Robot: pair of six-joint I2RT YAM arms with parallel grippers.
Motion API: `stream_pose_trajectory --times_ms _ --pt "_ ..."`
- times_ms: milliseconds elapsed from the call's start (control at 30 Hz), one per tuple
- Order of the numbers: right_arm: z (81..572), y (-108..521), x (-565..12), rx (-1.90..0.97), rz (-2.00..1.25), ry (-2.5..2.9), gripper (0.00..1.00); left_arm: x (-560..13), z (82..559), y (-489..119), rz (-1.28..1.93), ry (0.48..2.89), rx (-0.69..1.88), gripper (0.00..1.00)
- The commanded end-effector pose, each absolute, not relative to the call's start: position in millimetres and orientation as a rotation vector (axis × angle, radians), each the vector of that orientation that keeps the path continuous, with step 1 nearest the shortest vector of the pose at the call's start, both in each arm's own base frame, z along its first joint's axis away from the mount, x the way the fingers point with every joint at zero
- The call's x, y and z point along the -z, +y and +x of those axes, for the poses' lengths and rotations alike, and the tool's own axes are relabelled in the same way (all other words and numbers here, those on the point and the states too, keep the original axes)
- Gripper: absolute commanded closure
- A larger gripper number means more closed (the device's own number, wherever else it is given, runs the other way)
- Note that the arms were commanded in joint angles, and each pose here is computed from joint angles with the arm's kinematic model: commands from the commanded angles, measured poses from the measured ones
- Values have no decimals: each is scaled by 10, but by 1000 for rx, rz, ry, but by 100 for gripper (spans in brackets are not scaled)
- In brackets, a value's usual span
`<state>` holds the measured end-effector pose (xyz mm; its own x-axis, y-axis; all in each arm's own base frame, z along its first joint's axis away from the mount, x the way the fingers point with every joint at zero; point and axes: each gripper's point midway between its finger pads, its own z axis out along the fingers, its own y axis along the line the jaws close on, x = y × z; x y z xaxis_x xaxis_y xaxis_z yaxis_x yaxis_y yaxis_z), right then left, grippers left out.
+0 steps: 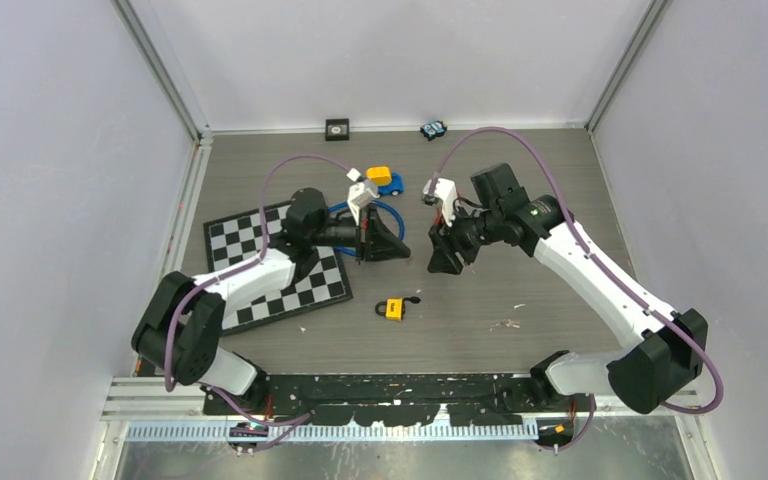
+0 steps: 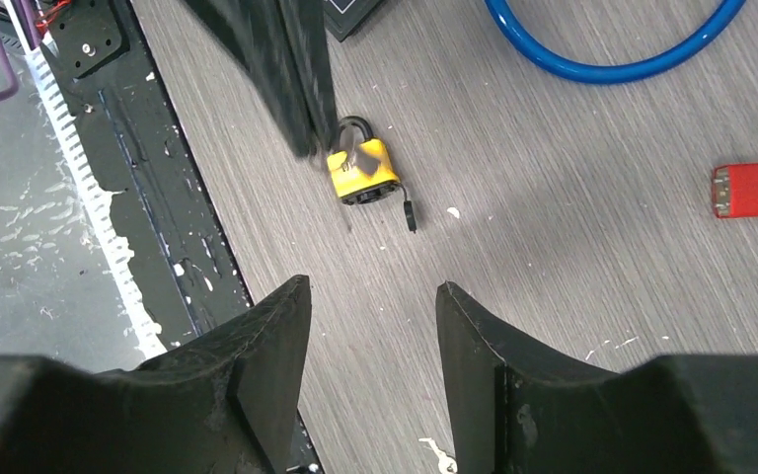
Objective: Unlock with the key
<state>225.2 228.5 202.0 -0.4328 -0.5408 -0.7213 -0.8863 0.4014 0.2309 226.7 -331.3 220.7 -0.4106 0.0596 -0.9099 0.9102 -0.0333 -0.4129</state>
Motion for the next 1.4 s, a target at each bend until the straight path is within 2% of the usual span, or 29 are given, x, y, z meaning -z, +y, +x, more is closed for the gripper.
stream_pose_trajectory --times_ms 0,333,833,1033,1167,1367 --pt "2291 2278 -2305 -801 -1184 2009 45 -2691 2355 -3120 950 1327 1504 100" --pt "2273 2410 -2547 -891 -1215 1941 46 -2766 2450 -2959 774 1305 1588 100" --pt "2381 2815 -2690 -1057 -1238 1908 47 -2800 2285 -2865 779 1288 1542 100" --pt "2292 2917 -2681 -1108 -1287 1901 54 -2755 2236 -2852 804 1286 1537 100" --pt "2269 2872 -2646 -1079 -1299 1904 54 -2742 2230 -2843 823 1278 1511 100" --pt "2332 2615 -2379 -897 -1294 1946 47 -2726 2248 -2709 874 1251 1393 100"
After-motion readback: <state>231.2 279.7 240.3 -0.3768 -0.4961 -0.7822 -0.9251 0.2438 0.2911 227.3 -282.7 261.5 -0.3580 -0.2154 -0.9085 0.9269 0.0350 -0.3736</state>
